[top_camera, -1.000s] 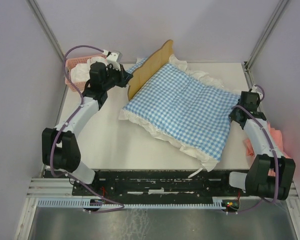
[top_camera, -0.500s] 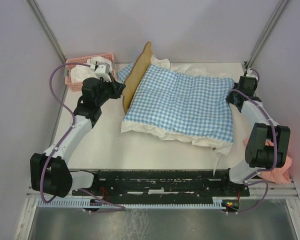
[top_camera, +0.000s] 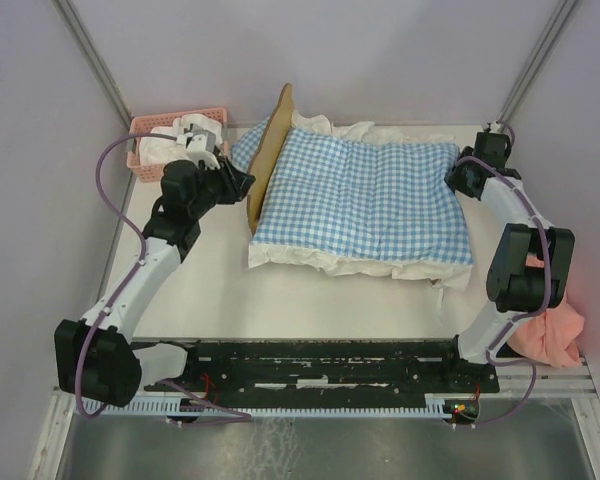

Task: Set up the pet bed
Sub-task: Adjust the mattress on the bed frame.

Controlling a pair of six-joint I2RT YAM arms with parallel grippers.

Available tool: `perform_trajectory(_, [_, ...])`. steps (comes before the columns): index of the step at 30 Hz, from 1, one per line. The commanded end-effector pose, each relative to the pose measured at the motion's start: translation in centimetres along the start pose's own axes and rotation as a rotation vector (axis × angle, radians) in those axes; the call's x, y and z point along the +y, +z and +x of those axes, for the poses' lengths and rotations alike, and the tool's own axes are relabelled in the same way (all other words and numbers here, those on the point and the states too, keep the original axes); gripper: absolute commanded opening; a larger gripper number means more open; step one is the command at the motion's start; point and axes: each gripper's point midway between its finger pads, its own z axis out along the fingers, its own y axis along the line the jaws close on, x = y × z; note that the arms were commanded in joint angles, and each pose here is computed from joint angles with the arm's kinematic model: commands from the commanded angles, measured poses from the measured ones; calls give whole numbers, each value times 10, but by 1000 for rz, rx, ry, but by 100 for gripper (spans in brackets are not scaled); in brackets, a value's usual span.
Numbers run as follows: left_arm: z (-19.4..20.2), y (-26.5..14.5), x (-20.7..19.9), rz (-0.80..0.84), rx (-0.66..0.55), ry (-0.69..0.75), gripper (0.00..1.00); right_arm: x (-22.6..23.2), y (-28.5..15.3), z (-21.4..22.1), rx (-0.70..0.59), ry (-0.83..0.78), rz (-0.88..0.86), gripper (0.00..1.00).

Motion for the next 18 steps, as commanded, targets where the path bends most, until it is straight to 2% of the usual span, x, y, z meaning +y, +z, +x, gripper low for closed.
perform_trajectory(1, [1,-16,-16,40,11,-48,43,10,-44,-14,71,15,48,49])
perform_trajectory(4, [7,-19,-15,36,34,-47,52,0,-65,-17,93,-1,120,59])
perform_trajectory(6, [12,-20,-18,57,49,-40,55,-9,-78,-23,77,-14,172,64])
perform_trajectory(8, [15,-19,-19,74,50,-30,57,-13,-92,-31,53,-20,199,74])
perform_trajectory(13, [14,-10,-28,139,62,-33,57,-6,-123,-42,29,-21,169,93])
perform_trajectory(18, [13,-6,-49,251,74,-86,52,12,-159,-46,-9,-41,75,100])
